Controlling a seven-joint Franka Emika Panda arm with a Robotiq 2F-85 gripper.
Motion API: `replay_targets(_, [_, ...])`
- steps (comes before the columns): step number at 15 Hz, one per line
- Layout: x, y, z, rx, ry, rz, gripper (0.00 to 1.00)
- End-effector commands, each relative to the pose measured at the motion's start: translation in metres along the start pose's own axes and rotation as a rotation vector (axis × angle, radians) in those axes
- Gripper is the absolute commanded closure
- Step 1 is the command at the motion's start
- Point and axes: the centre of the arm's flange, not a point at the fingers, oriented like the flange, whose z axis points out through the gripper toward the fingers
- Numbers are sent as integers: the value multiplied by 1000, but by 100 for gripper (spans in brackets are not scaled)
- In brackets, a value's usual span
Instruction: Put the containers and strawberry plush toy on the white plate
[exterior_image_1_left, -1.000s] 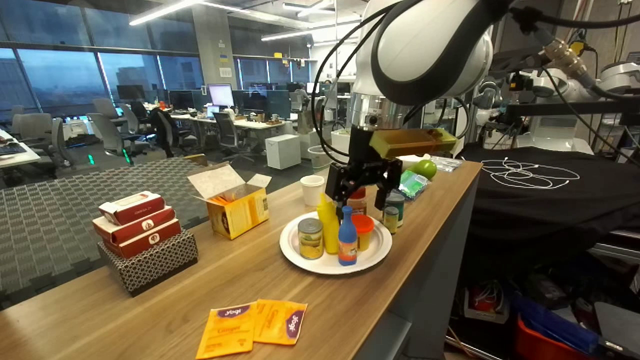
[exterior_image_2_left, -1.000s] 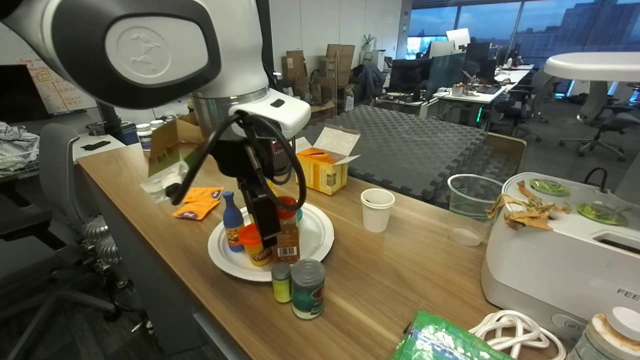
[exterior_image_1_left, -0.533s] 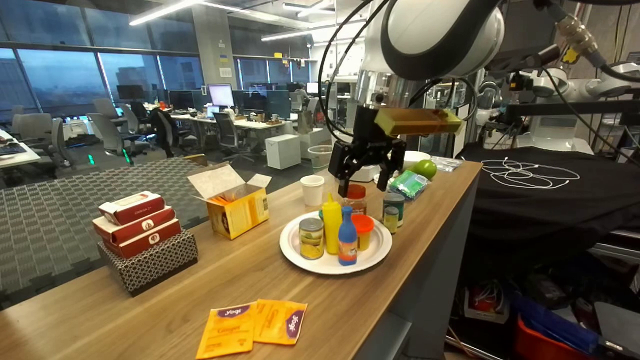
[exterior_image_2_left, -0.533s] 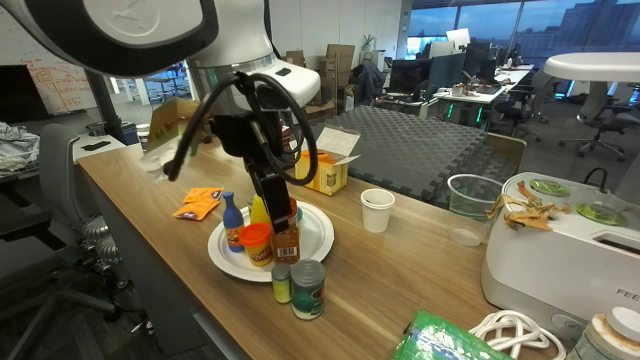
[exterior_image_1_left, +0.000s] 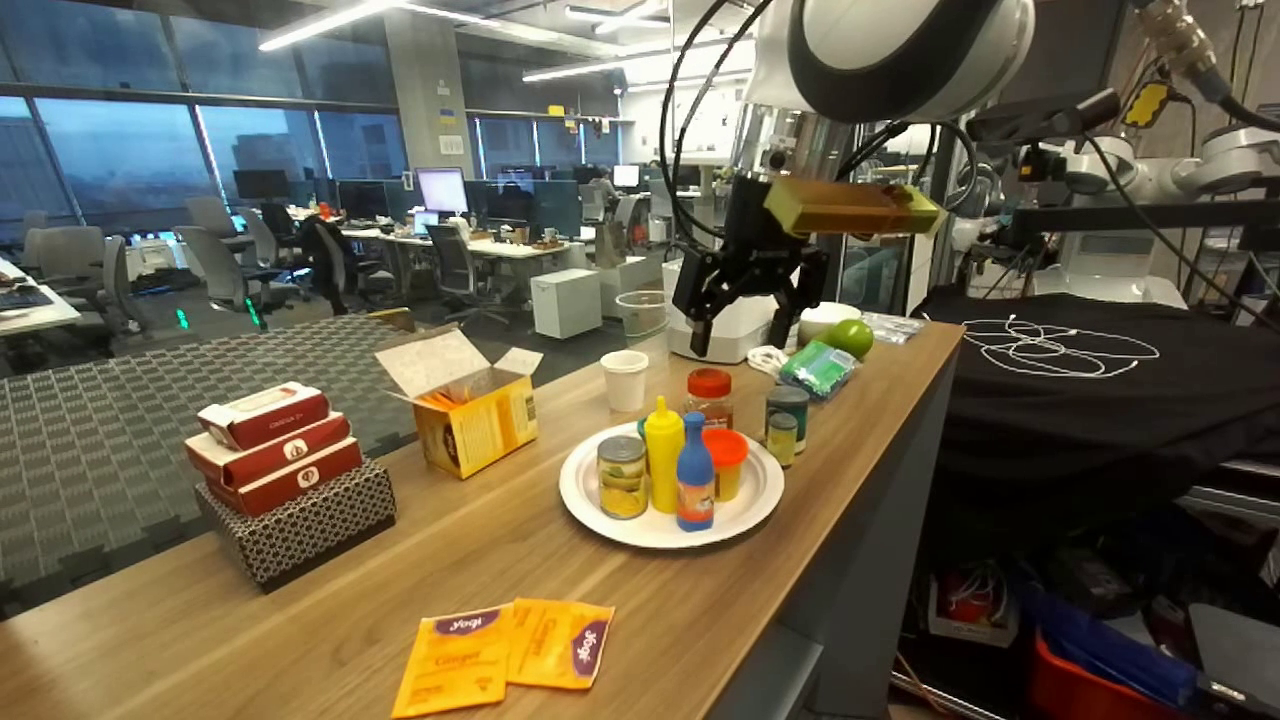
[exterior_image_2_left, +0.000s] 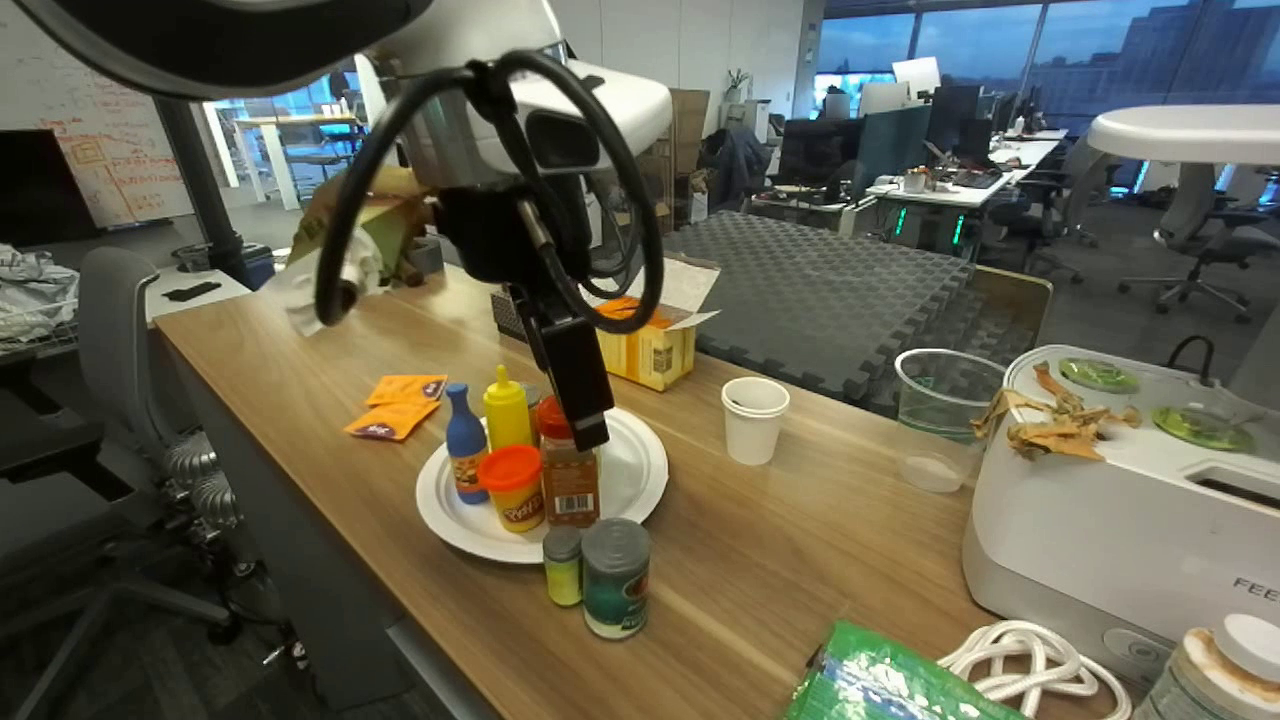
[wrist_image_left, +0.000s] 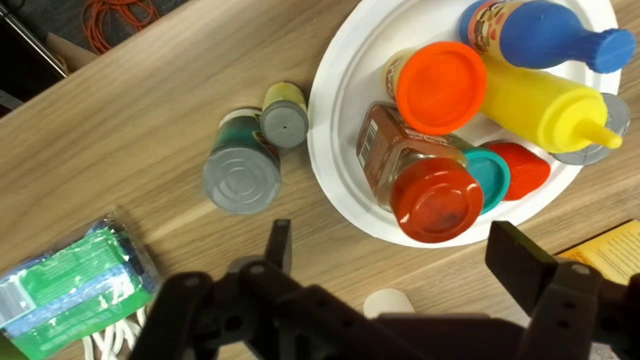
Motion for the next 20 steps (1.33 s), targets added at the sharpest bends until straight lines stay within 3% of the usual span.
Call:
replay_targets(1, [3,13,-6,-12,-11,83,0])
replay_targets(7, [4,41,0,-75,-73,243,0])
replay_targets(13, [4,49,-6,-61,-85,322,0])
replay_targets(16, [-8,42,-39,-73,-104,273,0])
replay_targets(20, [-41,37,-99,-126,-195,210,0])
